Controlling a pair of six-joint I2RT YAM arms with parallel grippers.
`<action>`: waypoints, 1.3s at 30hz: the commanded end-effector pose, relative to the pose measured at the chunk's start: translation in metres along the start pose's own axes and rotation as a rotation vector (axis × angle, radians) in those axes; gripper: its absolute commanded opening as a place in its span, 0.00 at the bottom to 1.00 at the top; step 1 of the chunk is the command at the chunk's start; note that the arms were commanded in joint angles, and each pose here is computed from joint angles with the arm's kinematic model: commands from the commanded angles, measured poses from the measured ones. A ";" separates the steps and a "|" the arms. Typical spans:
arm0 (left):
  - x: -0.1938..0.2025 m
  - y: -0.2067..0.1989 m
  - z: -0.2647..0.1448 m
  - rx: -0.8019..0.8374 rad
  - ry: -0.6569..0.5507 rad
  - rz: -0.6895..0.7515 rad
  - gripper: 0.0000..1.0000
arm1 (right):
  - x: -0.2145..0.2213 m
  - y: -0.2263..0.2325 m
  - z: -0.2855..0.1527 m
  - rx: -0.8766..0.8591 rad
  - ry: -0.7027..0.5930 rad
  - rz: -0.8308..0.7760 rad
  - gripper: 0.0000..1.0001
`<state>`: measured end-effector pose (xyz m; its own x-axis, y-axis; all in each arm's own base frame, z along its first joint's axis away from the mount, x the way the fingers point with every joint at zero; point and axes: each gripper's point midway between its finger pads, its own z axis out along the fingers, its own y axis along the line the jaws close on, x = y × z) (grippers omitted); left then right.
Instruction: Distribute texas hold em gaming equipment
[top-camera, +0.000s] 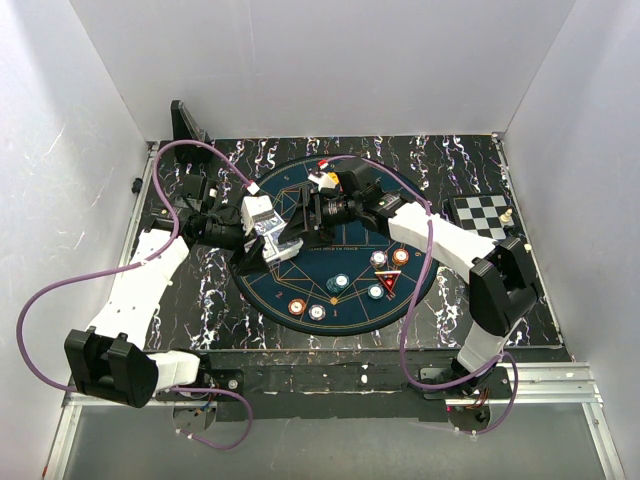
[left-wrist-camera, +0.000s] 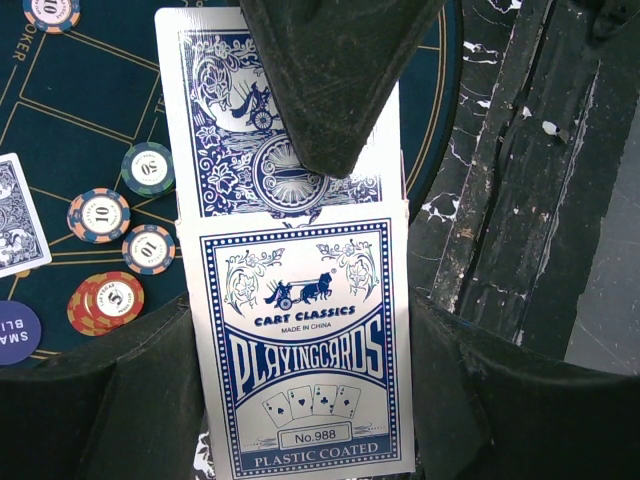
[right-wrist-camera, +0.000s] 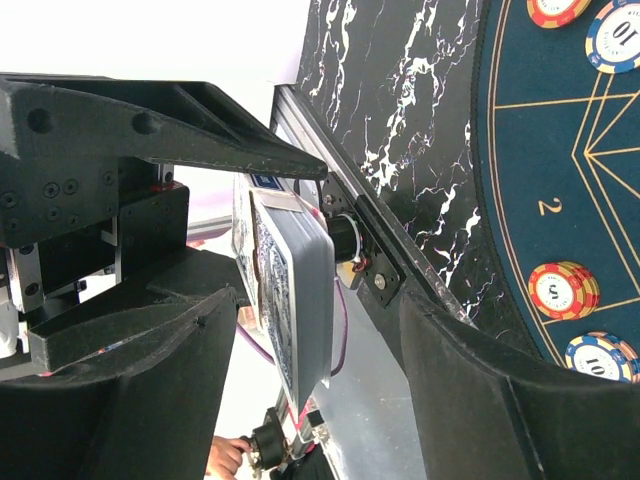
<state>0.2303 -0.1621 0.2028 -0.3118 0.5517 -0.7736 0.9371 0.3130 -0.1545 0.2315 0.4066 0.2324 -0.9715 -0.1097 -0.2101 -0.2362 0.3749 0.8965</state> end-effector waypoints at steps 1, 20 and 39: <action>-0.026 0.000 -0.008 -0.002 -0.079 0.056 0.19 | -0.003 0.006 0.001 -0.027 -0.007 -0.017 0.71; -0.031 -0.003 -0.009 0.004 -0.102 0.061 0.19 | -0.009 -0.008 -0.005 -0.014 -0.030 0.032 0.56; -0.035 -0.005 -0.002 0.014 -0.166 0.014 0.19 | -0.016 0.019 -0.026 -0.174 -0.078 0.029 0.80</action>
<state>0.2378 -0.1727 0.2130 -0.3091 0.4900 -0.8151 0.9348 0.3140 -0.1657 0.2486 0.3873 0.2250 -0.9874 -0.0258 -0.1564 -0.1550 0.3622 0.9191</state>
